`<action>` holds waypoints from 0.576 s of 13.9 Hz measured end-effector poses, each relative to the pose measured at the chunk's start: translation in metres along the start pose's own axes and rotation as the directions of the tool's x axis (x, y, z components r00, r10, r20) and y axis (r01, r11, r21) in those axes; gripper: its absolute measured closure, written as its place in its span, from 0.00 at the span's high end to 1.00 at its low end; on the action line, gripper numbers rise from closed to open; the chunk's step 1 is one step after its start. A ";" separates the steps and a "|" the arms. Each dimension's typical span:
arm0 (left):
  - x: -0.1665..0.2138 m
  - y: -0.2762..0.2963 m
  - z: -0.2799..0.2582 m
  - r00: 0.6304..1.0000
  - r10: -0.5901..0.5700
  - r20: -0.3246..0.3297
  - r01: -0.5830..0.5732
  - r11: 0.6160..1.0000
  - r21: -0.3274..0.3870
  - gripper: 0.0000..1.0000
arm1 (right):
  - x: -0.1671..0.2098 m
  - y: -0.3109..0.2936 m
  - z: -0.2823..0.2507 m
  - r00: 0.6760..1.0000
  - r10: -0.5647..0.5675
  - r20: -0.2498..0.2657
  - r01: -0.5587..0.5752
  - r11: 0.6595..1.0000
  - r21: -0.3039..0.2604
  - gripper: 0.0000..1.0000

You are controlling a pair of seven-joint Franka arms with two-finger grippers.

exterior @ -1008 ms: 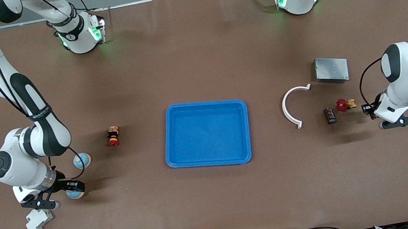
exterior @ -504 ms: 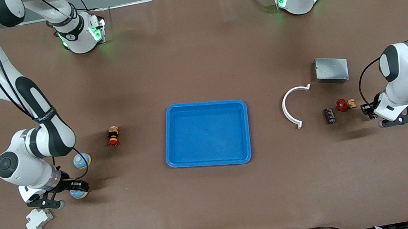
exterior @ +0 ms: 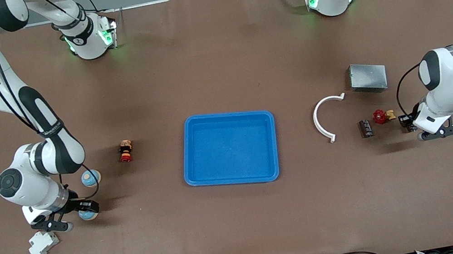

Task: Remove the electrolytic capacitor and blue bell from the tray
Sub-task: 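Lower and release the bell while the left gripper releases the capacitor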

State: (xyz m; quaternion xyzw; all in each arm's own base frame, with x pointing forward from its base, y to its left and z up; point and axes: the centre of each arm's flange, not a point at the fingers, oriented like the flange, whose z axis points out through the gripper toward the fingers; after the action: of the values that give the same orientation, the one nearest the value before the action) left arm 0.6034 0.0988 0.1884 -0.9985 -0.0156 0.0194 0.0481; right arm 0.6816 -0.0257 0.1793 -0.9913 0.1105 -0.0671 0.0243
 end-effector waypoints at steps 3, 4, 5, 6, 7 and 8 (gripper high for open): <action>-0.001 -0.001 0.001 1.000 -0.003 0.002 0.003 1.000 -0.001 0.38 | 0.000 0.000 0.000 1.000 0.000 0.000 0.000 1.000 0.000 0.67; -0.001 -0.001 0.001 1.000 -0.002 0.002 0.002 1.000 -0.001 0.41 | 0.000 0.000 0.000 1.000 0.000 0.000 0.000 1.000 0.000 0.67; -0.001 -0.001 0.002 1.000 -0.002 0.002 0.002 1.000 -0.001 0.41 | 0.000 0.000 0.000 1.000 0.001 0.000 -0.001 1.000 0.000 0.67; -0.001 -0.001 0.002 1.000 -0.002 0.003 0.002 1.000 -0.001 0.45 | 0.000 0.001 0.001 1.000 0.001 0.001 -0.001 1.000 -0.001 0.72; -0.001 -0.001 0.002 1.000 -0.002 0.003 0.002 1.000 -0.001 0.56 | -0.001 0.002 0.003 1.000 0.003 0.002 -0.003 1.000 -0.001 0.82; -0.001 -0.001 0.002 1.000 -0.002 0.003 0.002 1.000 -0.002 0.64 | -0.001 0.003 0.005 1.000 0.004 0.002 -0.004 1.000 -0.002 0.91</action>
State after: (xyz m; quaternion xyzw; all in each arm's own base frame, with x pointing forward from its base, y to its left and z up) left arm 0.6019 0.0999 0.1863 -0.9985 -0.0166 0.0208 0.0473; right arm 0.6807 -0.0283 0.1738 -0.9912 0.1126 -0.0660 0.0234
